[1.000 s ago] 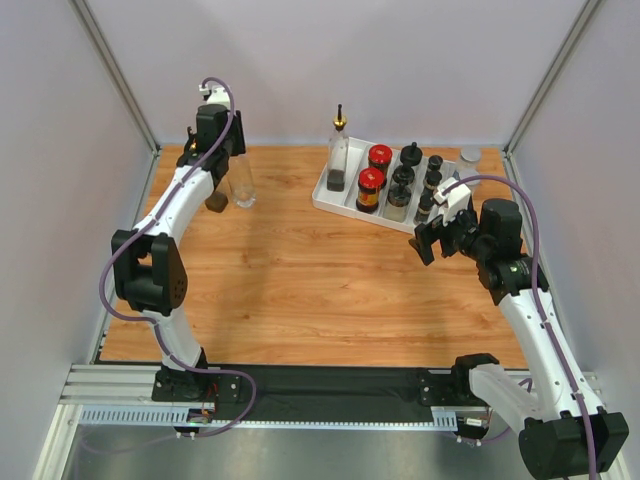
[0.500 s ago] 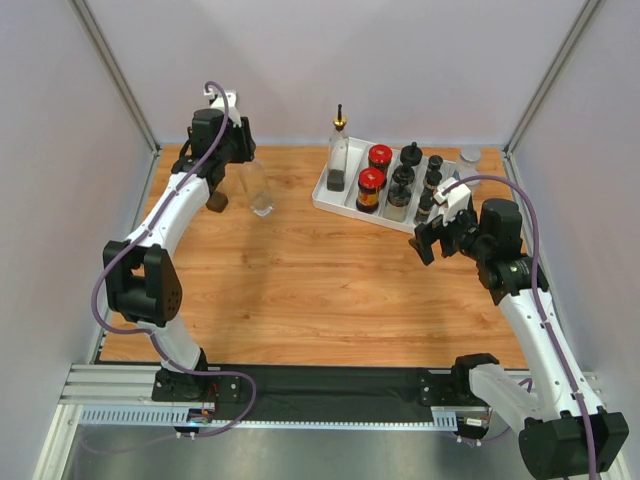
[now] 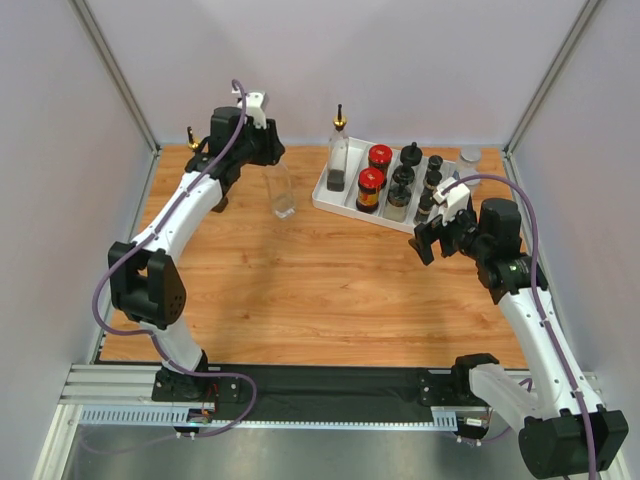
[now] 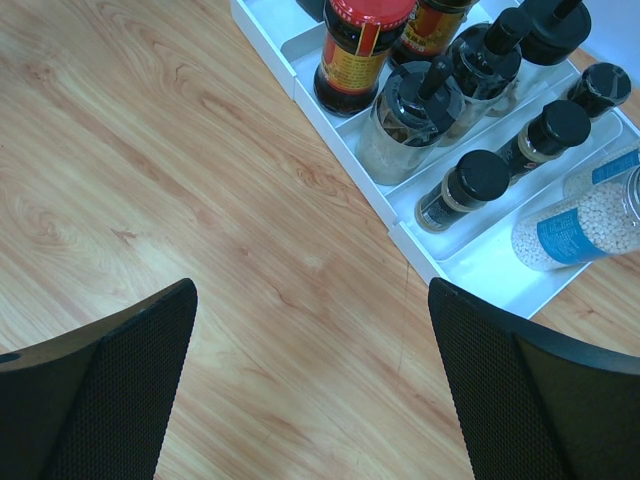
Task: Organize the condiment bottles
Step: Pick up the bottle from the center of the board, then place the bottle in the storage box.
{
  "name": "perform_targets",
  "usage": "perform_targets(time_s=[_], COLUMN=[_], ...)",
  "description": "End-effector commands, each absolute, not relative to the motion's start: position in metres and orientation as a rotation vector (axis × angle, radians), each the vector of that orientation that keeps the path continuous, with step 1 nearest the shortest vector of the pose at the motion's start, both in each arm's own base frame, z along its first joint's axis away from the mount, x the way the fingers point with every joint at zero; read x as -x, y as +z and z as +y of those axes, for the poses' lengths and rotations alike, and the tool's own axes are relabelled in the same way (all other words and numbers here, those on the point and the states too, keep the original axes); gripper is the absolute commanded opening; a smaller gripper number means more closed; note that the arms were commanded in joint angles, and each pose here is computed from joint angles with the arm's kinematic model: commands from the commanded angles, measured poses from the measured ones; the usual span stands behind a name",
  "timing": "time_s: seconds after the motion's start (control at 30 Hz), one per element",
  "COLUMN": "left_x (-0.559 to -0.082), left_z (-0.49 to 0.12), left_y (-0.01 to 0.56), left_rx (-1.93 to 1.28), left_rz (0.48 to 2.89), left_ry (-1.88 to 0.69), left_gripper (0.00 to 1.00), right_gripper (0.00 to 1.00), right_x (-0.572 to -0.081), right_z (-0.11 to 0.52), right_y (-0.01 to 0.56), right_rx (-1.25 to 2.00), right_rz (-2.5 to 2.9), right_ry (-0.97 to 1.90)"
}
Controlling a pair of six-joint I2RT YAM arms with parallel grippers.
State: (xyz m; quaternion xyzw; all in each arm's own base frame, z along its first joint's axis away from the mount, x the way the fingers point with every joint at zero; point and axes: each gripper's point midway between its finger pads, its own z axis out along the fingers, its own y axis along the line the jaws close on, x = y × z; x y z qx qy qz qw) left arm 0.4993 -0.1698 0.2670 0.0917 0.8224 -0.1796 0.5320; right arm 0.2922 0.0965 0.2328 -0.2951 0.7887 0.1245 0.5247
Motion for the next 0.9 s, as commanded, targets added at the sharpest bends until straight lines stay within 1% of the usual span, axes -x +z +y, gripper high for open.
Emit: perform_targets(time_s=[0.0,0.17,0.37,0.4,0.43,0.57,0.73,0.87], left_x=[-0.483,-0.474,-0.477,-0.482,-0.483,-0.501,-0.512,-0.522], left_z=[-0.197,-0.222,-0.245,-0.251,-0.254,-0.264,-0.275,-0.282], left_y=[0.384,0.403,0.416,0.408,0.416,0.411,0.419,0.412], left_rx=[-0.296,-0.347,-0.371,-0.376,-0.374,-0.351,-0.329,-0.308], left_rz=[1.672,1.643,1.626,1.641,1.627,1.642,1.621,1.621], left_ry=[-0.525,-0.555,-0.583,-0.585,-0.585,-0.583,-0.592,-0.603], left_gripper=[0.0,0.0,0.0,0.0,0.0,0.0,0.0,0.0], right_gripper=[1.0,1.0,1.0,1.0,1.0,1.0,1.0,1.0], right_x=[-0.297,-0.297,-0.297,-0.297,-0.297,-0.297,-0.297,-0.297], right_z=[0.094,0.094,0.094,0.094,0.094,0.093,0.093,0.093], right_y=[0.236,0.236,0.237,0.237,0.236,0.236,0.236,0.237], right_rx=[0.711,0.711,0.711,0.711,0.713,0.711,0.71,0.71], right_rz=[1.862,1.862,1.86,1.86,1.863,1.862,1.863,1.86], right_ry=[0.268,0.268,0.268,0.268,0.268,0.264,0.263,0.262])
